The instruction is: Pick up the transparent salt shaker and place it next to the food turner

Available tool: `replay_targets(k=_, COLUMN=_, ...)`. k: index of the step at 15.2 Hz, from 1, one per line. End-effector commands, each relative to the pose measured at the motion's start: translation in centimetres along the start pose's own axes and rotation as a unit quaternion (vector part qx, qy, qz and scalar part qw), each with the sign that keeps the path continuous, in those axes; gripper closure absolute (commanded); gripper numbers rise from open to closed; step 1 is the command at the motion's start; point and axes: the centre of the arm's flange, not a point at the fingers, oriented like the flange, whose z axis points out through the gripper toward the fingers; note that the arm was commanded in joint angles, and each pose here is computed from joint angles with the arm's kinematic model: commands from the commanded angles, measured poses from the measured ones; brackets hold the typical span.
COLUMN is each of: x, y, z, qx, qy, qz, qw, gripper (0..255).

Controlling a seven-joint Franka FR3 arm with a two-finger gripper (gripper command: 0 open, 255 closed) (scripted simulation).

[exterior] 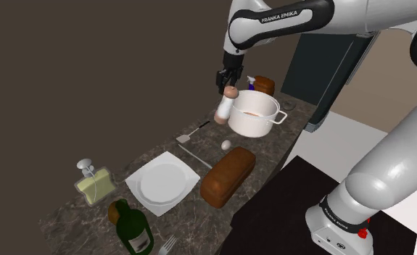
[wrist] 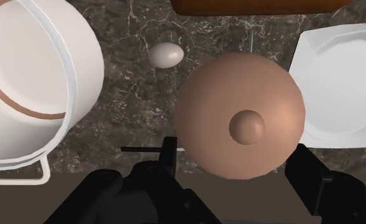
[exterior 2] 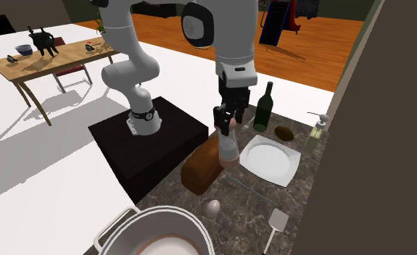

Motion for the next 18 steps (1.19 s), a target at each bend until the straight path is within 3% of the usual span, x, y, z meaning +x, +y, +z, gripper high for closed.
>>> replay_targets(k=1, x=1.6, y=2.4, z=0.1, qx=0.0, qy=0.0, qz=-0.001, qw=1.0, gripper=255)
replay_targets(k=10, x=6.8, y=12.8, z=0.3, qx=0.0, qy=0.0, qz=-0.001, qw=1.0, gripper=255)
replay_targets(k=18, x=6.5, y=12.8, z=4.5, qx=0.0, qy=0.0, qz=-0.001, qw=1.0, gripper=255)
